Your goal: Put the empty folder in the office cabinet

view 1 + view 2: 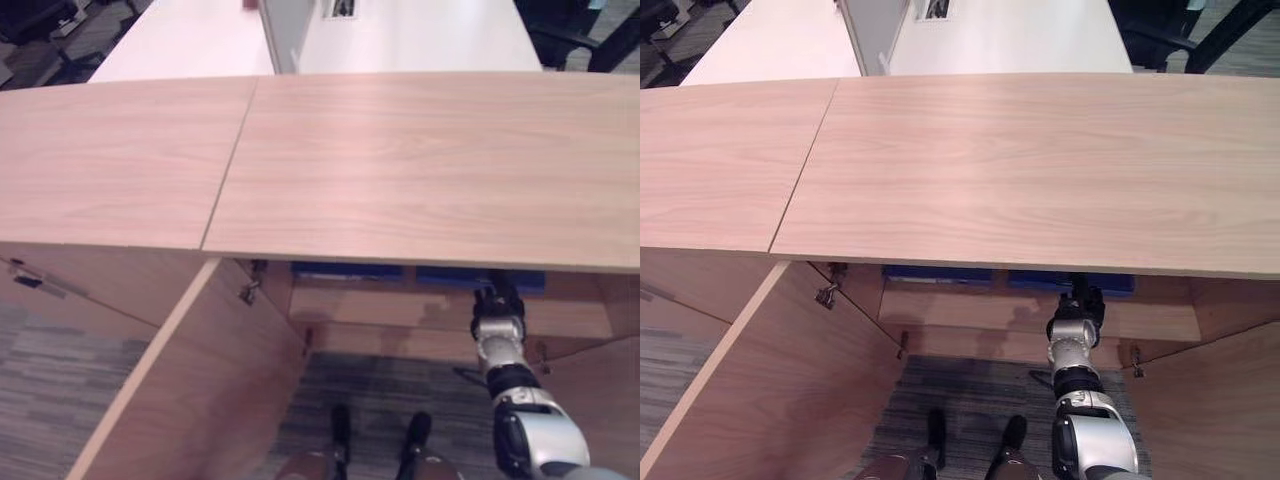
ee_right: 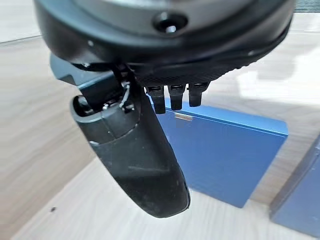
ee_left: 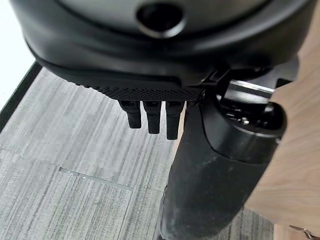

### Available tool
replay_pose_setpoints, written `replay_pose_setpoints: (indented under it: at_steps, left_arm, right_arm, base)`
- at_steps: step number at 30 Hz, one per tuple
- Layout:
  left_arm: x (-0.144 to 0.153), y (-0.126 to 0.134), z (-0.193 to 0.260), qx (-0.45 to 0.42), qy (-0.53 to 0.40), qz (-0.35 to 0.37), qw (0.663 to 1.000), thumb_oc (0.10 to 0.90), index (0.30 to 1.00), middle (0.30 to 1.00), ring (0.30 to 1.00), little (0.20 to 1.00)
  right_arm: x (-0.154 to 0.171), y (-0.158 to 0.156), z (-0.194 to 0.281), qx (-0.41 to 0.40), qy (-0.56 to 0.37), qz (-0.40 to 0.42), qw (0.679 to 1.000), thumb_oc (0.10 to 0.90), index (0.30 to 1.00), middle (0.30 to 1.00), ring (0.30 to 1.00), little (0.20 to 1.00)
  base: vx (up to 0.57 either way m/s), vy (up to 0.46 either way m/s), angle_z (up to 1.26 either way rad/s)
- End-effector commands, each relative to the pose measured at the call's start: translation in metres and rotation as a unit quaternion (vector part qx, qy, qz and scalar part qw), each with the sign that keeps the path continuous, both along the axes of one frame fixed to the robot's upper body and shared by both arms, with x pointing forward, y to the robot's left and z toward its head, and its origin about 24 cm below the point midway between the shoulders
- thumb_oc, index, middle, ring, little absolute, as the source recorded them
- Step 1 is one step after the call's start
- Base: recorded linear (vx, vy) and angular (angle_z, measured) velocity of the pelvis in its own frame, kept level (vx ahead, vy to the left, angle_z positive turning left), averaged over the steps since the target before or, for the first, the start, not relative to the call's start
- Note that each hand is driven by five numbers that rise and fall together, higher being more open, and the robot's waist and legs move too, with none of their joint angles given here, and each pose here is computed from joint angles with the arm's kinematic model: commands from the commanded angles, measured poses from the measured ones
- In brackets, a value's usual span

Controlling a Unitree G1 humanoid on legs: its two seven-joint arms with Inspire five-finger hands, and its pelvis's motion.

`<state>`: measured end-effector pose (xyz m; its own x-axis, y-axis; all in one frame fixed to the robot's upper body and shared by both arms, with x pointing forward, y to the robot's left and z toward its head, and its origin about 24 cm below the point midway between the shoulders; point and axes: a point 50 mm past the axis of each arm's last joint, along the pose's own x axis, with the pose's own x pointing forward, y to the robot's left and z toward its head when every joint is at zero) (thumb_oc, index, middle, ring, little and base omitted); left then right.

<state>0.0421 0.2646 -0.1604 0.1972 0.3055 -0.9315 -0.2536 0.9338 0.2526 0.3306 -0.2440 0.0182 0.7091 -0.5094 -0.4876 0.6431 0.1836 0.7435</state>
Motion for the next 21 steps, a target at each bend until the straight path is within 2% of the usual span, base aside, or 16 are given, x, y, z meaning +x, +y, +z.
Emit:
replay_pose_setpoints:
  at_steps: [1, 7, 11, 13, 18, 19, 21]
  left_arm:
    - [-0.034, 0.022, 0.004, 0.042, 0.052, 0.023, 0.997, 0.800, 0.900, 0.900, 0.900, 0.900]
    - [-0.055, 0.023, 0.004, 0.040, 0.079, 0.045, 0.995, 0.800, 0.900, 0.900, 0.900, 0.900]
    - [-0.067, 0.019, 0.003, 0.033, 0.098, 0.033, 0.994, 0.800, 0.900, 0.900, 0.900, 0.900]
    - [-0.064, 0.017, 0.003, 0.028, 0.090, 0.027, 0.995, 0.800, 0.900, 0.900, 0.900, 0.900]
    - [-0.047, 0.003, -0.002, 0.006, 0.064, 0.005, 0.998, 0.800, 0.900, 0.900, 0.900, 0.900]
    - [-0.032, -0.004, -0.003, -0.001, 0.035, 0.002, 0.999, 0.800, 0.900, 0.900, 0.900, 0.900]
    - [-0.026, -0.006, -0.003, -0.004, 0.023, 0.001, 1.000, 0.800, 0.900, 0.900, 0.900, 0.900]
  right_arm:
    - [0.012, -0.001, 0.024, -0.046, -0.061, 0.015, 0.997, 0.800, 0.900, 0.900, 0.900, 0.900]
    - [-0.002, -0.004, -0.002, -0.032, -0.017, 0.015, 0.999, 0.800, 0.900, 0.900, 0.900, 0.900]
    - [-0.008, -0.009, -0.009, -0.040, -0.005, 0.016, 0.999, 0.800, 0.900, 0.900, 0.900, 0.900]
    - [-0.013, -0.013, -0.014, -0.053, 0.010, 0.022, 0.998, 0.800, 0.900, 0.900, 0.900, 0.900]
    - [-0.045, 0.010, -0.069, -0.051, 0.110, 0.109, 0.987, 0.800, 0.900, 0.900, 0.900, 0.900]
    - [-0.059, 0.012, -0.084, -0.066, 0.145, 0.138, 0.978, 0.800, 0.900, 0.900, 0.900, 0.900]
    - [-0.063, 0.015, -0.089, -0.068, 0.155, 0.148, 0.974, 0.800, 0.900, 0.900, 0.900, 0.900]
  base:
    - [-0.08, -0.034, -0.30]
    - [0.04, -0.117, -0.32]
    - [0.09, -0.203, -0.11]
    - [-0.01, -0.270, 0.30]
    - [-0.10, -0.272, 0.18]
    - [-0.19, -0.192, -0.11]
    - [-0.18, -0.129, -0.10]
